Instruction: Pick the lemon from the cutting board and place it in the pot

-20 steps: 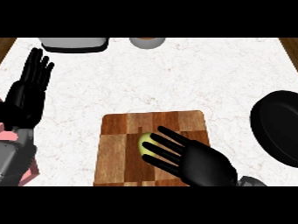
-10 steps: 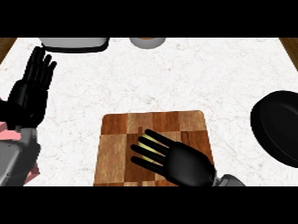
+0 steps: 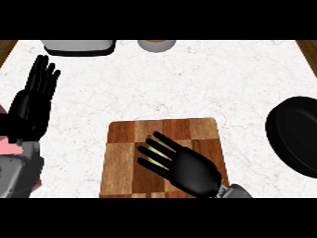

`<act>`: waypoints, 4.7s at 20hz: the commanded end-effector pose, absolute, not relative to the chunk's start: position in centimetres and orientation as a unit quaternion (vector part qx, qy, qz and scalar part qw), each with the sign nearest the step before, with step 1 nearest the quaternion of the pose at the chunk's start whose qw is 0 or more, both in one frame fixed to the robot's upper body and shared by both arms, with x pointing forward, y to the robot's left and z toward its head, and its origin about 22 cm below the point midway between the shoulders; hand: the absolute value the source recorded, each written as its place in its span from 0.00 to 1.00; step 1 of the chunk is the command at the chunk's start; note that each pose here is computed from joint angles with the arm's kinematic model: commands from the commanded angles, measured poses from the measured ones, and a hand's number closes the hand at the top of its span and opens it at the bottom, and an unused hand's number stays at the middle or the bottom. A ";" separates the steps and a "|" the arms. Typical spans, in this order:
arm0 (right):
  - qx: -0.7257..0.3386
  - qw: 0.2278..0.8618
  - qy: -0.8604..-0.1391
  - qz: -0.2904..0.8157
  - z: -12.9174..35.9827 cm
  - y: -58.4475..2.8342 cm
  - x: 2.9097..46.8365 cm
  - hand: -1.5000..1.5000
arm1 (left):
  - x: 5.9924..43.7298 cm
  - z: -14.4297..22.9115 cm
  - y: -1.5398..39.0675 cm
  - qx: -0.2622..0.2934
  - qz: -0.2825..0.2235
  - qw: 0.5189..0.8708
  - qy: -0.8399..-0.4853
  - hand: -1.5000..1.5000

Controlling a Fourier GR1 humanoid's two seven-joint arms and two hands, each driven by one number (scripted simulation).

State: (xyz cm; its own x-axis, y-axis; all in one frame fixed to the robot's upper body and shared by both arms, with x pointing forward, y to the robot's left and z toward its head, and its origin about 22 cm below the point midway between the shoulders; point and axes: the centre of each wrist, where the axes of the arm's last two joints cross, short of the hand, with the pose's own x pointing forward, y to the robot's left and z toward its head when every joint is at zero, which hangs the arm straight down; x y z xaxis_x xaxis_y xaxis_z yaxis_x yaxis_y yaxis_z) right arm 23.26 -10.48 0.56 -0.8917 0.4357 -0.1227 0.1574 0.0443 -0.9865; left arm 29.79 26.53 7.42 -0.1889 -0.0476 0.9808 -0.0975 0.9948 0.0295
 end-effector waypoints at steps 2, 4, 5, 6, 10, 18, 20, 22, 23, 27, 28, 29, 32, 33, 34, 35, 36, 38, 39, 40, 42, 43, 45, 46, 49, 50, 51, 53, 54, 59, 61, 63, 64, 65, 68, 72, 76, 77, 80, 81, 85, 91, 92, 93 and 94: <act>-0.209 0.123 -0.709 0.662 -1.5 -8.0 25.0 0.00 | 31.4 9.8 26.0 0.043 0.025 0.636 -0.770 0.50; -0.210 0.116 -0.712 0.660 -1.7 -8.1 25.2 0.00 | 31.0 7.5 26.6 0.053 0.020 0.631 -0.774 0.50; -0.210 0.121 -0.713 0.658 -2.0 -8.1 25.5 0.00 | 30.0 6.9 25.0 0.049 0.014 0.632 -0.773 0.50; -0.214 0.113 -0.708 0.664 -1.2 -7.2 26.1 0.00 | 30.2 7.6 26.5 0.041 0.023 0.637 -0.769 0.50; -0.201 0.105 -0.708 0.669 -3.1 -6.1 25.5 0.00 | 31.0 7.6 27.5 0.037 0.018 0.638 -0.769 0.50; -0.174 0.032 -0.703 0.689 -4.5 -5.4 26.9 1.00 | 30.6 8.4 26.6 0.044 0.015 0.632 -0.774 0.50; -0.170 0.006 -0.709 0.684 -3.7 -4.7 25.7 1.00 | 30.8 8.6 27.0 0.048 0.025 0.637 -0.769 0.50; -0.167 0.013 -0.713 0.681 -5.7 -5.2 24.8 1.00 | 30.0 7.0 27.7 0.046 0.024 0.631 -0.774 0.50; -0.168 0.009 -0.703 0.691 -4.9 -5.0 26.0 1.00 | 31.3 9.1 26.5 0.044 0.012 0.638 -0.769 0.50; -0.174 0.013 -0.712 0.680 -6.3 -6.0 24.7 1.00 | 29.8 8.5 26.5 0.043 0.016 0.635 -0.771 0.50; -0.185 0.006 -0.716 0.673 -5.5 -4.6 24.8 1.00 | 31.8 8.5 27.1 0.044 0.015 0.633 -0.773 0.50; -0.180 0.007 -0.728 0.662 -4.3 -3.8 23.4 1.00 | 31.0 9.1 25.7 0.044 0.029 0.635 -0.771 0.50; -0.231 -0.010 -0.751 0.619 -4.0 -5.1 24.8 1.00 | 30.4 8.0 25.8 0.052 0.022 0.641 -0.766 0.50; -0.236 -0.012 -0.757 0.609 -3.0 -4.8 23.3 1.00 | 30.3 7.6 25.9 0.056 0.028 0.635 -0.770 0.50; -0.236 -0.007 -0.770 0.592 -3.0 -6.2 22.5 1.00 | 30.6 9.0 28.0 0.053 0.033 0.628 -0.775 0.50; -0.239 0.000 -0.772 0.589 -3.6 -7.0 21.4 1.00 | 29.8 7.7 27.0 0.054 0.020 0.635 -0.771 0.50; -0.299 0.117 -0.765 0.558 -1.3 -6.8 25.5 1.00 | 29.9 8.0 27.0 0.061 0.025 0.634 -0.771 0.50; -0.379 0.275 -0.726 0.504 -0.1 -9.4 28.6 1.00 | 30.0 8.1 27.2 0.054 0.029 0.633 -0.772 0.50; -0.401 0.333 -0.700 0.488 -0.3 -10.6 29.1 1.00 | 30.2 8.5 27.4 0.059 0.034 0.627 -0.776 0.50; -0.420 0.383 -0.682 0.460 -0.4 -11.7 29.5 1.00 | 30.0 8.1 27.4 0.063 0.033 0.630 -0.774 0.50; -0.458 0.463 -0.643 0.403 0.1 -13.4 30.5 1.00 | 29.9 7.9 27.8 0.069 0.039 0.632 -0.771 0.50; -0.483 0.485 -0.629 0.370 1.1 -13.9 31.4 1.00 | 29.9 8.1 27.8 0.068 0.035 0.631 -0.772 0.50; -0.528 0.528 -0.593 0.301 2.6 -14.9 32.9 1.00 | 29.8 7.9 28.0 0.071 0.032 0.632 -0.771 0.50; -0.554 0.537 -0.570 0.282 3.2 -15.0 33.5 1.00 | 29.9 8.0 27.5 0.061 0.033 0.631 -0.772 0.50; -0.616 0.564 -0.520 0.181 7.1 -15.6 36.1 1.00 | 29.8 8.1 27.6 0.060 0.024 0.632 -0.773 0.50; -0.634 0.560 -0.512 0.148 8.6 -15.3 36.8 1.00 | 30.1 8.1 27.2 0.060 0.020 0.633 -0.772 0.50; -0.658 0.557 -0.492 0.124 10.0 -15.2 37.5 1.00 | 30.0 7.9 27.3 0.054 0.020 0.638 -0.768 0.50; -0.703 0.544 -0.451 0.075 12.2 -14.7 38.5 1.00 | 30.1 8.0 26.4 0.042 0.016 0.634 -0.772 0.50; -0.726 0.531 -0.435 0.049 13.4 -14.5 38.9 1.00 | 30.5 8.7 26.9 0.045 0.015 0.633 -0.773 0.50; -0.793 0.494 -0.356 -0.033 18.1 -11.5 39.8 1.00 | 30.3 7.4 26.1 0.039 0.019 0.637 -0.770 0.50; -0.806 0.495 -0.321 -0.039 18.2 -11.6 40.2 1.00 | 30.9 7.4 26.0 0.042 0.024 0.636 -0.770 0.50; -0.808 0.508 -0.293 -0.047 19.0 -13.0 40.2 1.00 | 30.3 8.1 26.0 0.047 0.012 0.636 -0.771 0.50; -0.809 0.515 -0.281 -0.027 19.2 -13.5 40.4 1.00 | 31.0 7.9 25.7 0.043 0.021 0.642 -0.766 0.50; -0.804 0.526 -0.275 -0.023 18.1 -14.4 39.6 1.00 | 30.2 7.0 25.9 0.053 0.025 0.638 -0.767 0.50; -0.803 0.538 -0.255 -0.022 18.2 -15.9 38.8 1.00 | 30.2 7.2 27.1 0.058 0.031 0.639 -0.767 0.50; -0.795 0.542 -0.270 -0.047 19.1 -19.8 35.6 1.00 | 30.0 7.8 28.0 0.063 0.028 0.635 -0.769 0.50; -0.802 0.535 -0.262 -0.052 16.6 -22.9 31.8 1.00 | 29.6 6.8 26.2 0.052 0.032 0.638 -0.767 0.50; -0.798 0.537 -0.269 -0.059 16.8 -24.5 31.6 1.00 | 29.6 6.3 27.5 0.055 0.026 0.641 -0.765 0.50; -0.794 0.540 -0.274 -0.059 15.8 -27.9 30.4 1.00 | 29.6 8.5 26.0 0.054 0.024 0.637 -0.768 0.50; -0.795 0.544 -0.265 -0.047 16.8 -28.3 30.0 1.00 | 29.5 8.0 27.4 0.043 0.021 0.634 -0.772 0.50; -0.791 0.548 -0.267 -0.049 12.6 -29.4 27.4 1.00 | 30.3 7.1 25.2 0.042 0.023 0.638 -0.769 0.50; -0.771 0.593 -0.229 -0.042 11.3 -34.6 27.8 1.00 | 30.2 8.9 29.9 0.049 0.019 0.630 -0.775 0.50; -0.759 0.612 -0.221 -0.018 11.4 -33.7 27.8 1.00 | 30.6 7.3 27.3 0.050 0.026 0.630 -0.775 0.50; -0.737 0.634 -0.231 -0.045 8.4 -33.5 27.4 1.00 | 30.1 9.0 27.5 0.054 0.022 0.631 -0.774 0.50; -0.717 0.648 -0.244 -0.080 9.9 -35.1 27.8 1.00 | 29.8 8.2 25.7 0.048 0.021 0.635 -0.770 0.50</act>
State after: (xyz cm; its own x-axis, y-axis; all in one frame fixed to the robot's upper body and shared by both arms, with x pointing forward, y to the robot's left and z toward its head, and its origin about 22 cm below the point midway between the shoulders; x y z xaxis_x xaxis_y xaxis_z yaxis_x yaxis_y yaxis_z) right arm 28.03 -33.19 10.72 0.8813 0.3146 0.3525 0.4146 -0.1570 -0.8963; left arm 30.14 27.03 8.19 -0.1925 -0.0486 0.9801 -0.1043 0.9941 0.0288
